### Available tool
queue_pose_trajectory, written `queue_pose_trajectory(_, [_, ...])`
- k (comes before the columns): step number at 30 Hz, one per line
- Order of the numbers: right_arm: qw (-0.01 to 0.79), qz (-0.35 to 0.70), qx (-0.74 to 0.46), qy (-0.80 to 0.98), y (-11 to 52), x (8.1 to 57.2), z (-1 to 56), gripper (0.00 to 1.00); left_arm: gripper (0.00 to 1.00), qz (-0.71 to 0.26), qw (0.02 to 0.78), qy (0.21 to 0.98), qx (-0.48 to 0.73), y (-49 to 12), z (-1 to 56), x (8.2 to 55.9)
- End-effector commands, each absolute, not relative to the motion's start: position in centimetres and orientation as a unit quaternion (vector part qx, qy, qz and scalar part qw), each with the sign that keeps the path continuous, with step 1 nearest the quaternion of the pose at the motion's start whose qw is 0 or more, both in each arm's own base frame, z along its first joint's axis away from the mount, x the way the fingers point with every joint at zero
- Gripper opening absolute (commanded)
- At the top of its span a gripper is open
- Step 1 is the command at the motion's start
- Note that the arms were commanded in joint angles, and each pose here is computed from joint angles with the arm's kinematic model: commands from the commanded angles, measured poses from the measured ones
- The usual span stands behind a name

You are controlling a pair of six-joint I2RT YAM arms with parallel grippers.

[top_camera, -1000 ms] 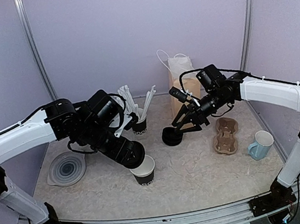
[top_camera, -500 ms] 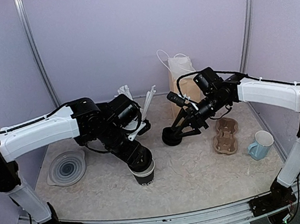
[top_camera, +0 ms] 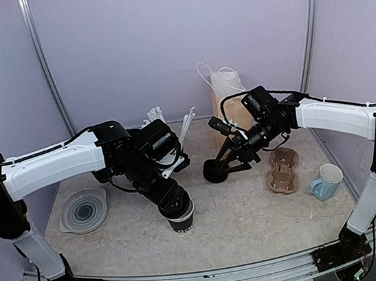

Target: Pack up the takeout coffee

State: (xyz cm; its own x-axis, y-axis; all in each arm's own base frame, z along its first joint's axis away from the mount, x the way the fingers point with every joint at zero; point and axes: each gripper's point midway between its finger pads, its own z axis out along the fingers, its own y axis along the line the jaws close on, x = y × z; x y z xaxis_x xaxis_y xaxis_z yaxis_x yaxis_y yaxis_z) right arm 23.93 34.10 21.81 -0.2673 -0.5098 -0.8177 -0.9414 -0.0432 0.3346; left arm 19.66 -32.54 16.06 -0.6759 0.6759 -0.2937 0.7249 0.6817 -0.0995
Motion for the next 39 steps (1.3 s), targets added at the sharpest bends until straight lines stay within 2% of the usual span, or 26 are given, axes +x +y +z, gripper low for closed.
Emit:
queue_pose_trajectory(1, [0.225, 0.461, -0.563, 0.648, 34.4, 23.4, 21.4, 0.56, 0.68, -0.094, 0.104, 0.908, 0.395, -32.5, 15.4, 19.8])
queue_pose_trajectory(11, [0.221, 0.463, -0.564, 0.648, 34.4, 23.4, 21.0, 0.56, 0.69, -0.104, 0.11, 0.903, 0.403, -34.1, 15.0, 20.6])
queue_pose_trajectory(21, [0.214, 0.463, -0.564, 0.649, 34.4, 23.3, 20.5, 0.56, 0.75, -0.1, 0.101, 0.901, 0.409, -34.7, 13.9, 20.7])
queue_pose_trajectory(23, [0.213, 0.464, -0.564, 0.649, 34.4, 23.3, 20.5, 0.56, 0.87, -0.096, 0.11, 0.901, 0.408, -34.9, 14.1, 21.0])
queue_pose_trajectory(27, [0.211, 0.465, -0.564, 0.65, 34.3, 23.2, 20.4, 0.56, 0.91, -0.097, 0.132, 0.9, 0.404, -35.2, 15.4, 21.5])
queue_pose_trajectory(28, [0.21, 0.465, -0.563, 0.65, 34.3, 23.2, 20.4, 0.56, 0.98, -0.097, 0.138, 0.9, 0.402, -35.2, 15.9, 21.6])
queue_pose_trajectory(29, [0.209, 0.466, -0.561, 0.652, 34.3, 23.2, 20.4, 0.56, 0.99, -0.1, 0.143, 0.9, 0.4, -35.3, 16.4, 21.6])
queue_pose_trajectory(32, [0.206, 0.463, -0.552, 0.662, 34.4, 23.4, 20.1, 0.56, 0.99, -0.093, 0.184, 0.897, 0.39, -34.8, 18.6, 22.4])
queue_pose_trajectory(35, [0.195, 0.474, -0.531, 0.675, 34.5, 23.4, 19.5, 0.56, 0.99, -0.082, 0.271, 0.892, 0.351, -33.5, 21.2, 24.4])
queue_pose_trajectory(39, [0.154, 0.51, -0.499, 0.684, 35.0, 22.0, 18.1, 0.57, 0.99, -0.18, 0.338, 0.878, 0.287, -32.3, 22.3, 25.1])
